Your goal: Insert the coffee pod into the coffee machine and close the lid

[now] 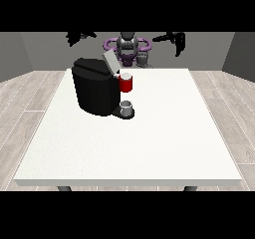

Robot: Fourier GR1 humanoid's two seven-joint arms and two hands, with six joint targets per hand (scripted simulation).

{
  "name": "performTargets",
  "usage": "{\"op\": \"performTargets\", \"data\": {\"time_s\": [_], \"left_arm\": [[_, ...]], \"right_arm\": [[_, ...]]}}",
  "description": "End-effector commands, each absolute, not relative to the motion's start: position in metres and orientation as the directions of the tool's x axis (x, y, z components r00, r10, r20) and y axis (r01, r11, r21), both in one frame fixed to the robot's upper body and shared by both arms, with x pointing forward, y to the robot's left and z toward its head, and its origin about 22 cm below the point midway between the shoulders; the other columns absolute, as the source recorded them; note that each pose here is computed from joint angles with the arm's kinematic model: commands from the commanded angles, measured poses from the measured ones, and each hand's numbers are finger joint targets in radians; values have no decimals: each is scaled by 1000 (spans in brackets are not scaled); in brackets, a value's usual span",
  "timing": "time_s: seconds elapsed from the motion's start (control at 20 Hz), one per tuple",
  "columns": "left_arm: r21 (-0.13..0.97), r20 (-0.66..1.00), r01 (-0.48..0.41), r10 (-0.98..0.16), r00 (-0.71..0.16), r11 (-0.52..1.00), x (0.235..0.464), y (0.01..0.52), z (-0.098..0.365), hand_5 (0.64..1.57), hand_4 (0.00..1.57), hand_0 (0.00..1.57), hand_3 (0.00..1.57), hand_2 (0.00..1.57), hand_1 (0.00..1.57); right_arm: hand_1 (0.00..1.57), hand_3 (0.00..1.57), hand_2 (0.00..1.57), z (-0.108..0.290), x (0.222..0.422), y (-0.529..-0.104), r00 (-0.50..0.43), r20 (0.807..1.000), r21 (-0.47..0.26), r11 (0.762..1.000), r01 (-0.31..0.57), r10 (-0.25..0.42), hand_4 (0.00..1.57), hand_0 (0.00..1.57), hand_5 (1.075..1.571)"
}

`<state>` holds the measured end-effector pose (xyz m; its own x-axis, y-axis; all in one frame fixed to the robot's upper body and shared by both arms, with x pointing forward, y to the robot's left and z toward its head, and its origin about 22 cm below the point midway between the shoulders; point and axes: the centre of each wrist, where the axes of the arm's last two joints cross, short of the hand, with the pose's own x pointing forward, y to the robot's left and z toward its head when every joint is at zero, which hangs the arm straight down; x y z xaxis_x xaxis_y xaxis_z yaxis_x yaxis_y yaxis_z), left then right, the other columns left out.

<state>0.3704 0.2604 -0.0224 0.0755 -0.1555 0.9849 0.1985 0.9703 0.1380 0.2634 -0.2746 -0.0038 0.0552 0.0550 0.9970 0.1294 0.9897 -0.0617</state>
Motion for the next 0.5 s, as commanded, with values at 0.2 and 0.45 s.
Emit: {"op": "performTargets", "data": {"time_s": [0.2,0.45], "left_arm": [[8,993,245,-37,114,970,355,233,-32,1571,140,0,0,0,0],[-3,1000,216,-1,17,976,352,234,-22,1571,88,0,0,0,0]], "right_arm": [[0,0,0,20,279,-282,-41,996,-80,995,62,83,0,0,1571],[0,0,0,55,306,-268,-97,988,-126,992,-22,123,0,0,1571]]}}
